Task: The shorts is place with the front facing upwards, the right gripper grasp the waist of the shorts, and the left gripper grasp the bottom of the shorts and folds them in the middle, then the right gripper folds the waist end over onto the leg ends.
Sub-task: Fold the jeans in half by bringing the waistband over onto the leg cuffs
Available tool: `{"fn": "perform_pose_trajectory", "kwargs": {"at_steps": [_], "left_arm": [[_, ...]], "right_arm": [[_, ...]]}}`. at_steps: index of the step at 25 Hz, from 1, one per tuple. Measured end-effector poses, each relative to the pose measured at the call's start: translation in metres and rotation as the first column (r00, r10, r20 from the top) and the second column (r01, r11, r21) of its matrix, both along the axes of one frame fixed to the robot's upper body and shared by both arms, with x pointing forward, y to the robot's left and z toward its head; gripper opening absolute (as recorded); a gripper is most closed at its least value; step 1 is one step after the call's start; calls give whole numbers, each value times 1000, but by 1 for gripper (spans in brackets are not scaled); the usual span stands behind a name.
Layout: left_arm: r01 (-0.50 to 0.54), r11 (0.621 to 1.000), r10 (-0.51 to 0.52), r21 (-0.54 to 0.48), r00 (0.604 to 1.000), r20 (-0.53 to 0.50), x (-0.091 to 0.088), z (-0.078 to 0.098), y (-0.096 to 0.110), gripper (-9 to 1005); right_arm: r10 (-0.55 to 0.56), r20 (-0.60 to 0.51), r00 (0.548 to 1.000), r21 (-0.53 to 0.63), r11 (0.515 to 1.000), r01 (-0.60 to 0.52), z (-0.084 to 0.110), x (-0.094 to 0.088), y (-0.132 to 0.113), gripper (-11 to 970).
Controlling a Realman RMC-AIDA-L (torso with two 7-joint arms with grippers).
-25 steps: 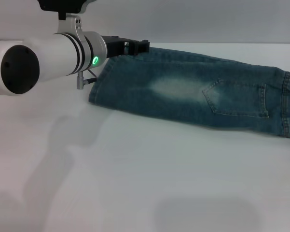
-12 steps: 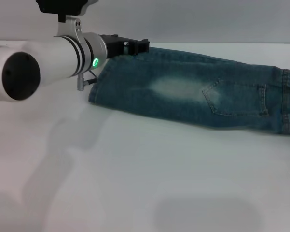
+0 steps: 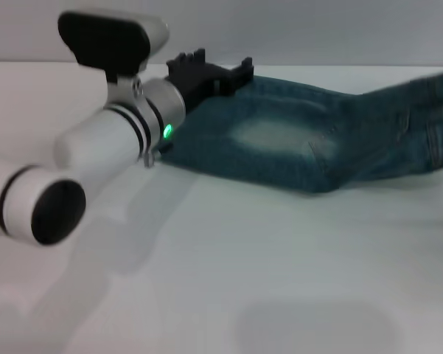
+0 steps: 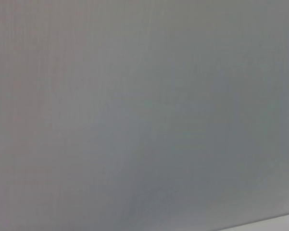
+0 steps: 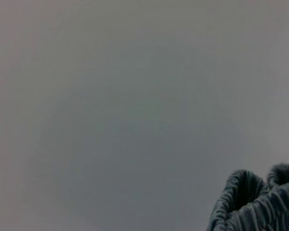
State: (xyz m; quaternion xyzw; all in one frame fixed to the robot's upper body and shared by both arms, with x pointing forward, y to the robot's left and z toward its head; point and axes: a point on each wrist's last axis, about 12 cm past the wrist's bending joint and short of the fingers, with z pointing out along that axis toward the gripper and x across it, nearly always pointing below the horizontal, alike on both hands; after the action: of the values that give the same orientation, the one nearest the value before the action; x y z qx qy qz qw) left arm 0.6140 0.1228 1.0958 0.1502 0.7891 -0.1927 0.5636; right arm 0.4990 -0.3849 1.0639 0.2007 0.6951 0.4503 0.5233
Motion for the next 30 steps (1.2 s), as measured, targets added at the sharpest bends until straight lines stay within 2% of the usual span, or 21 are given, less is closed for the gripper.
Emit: {"fn": "perform_pose_trajectory", "kwargs": {"at_steps": [5,11,19,30], "left_arm": [[-17,999,16,-44,999,-30,-7,-18,3,860],[-9,997,7,-77,1000,-24,-16,-25,3,860],[33,993,-36,-109,999,-31,-26,-31,-6,860],[119,982,-129,-148,990,-62,-46,-38,-25,860]], "right_arm": [[124,119,985,49,990,-130,33,24,17,159],[266,159,951,32,961,-275,61,59,46,157],[419,162,894,-15,907,-422,87,93,88,155],[493,106,864,-131,868,-479,104,132,138,151]]}}
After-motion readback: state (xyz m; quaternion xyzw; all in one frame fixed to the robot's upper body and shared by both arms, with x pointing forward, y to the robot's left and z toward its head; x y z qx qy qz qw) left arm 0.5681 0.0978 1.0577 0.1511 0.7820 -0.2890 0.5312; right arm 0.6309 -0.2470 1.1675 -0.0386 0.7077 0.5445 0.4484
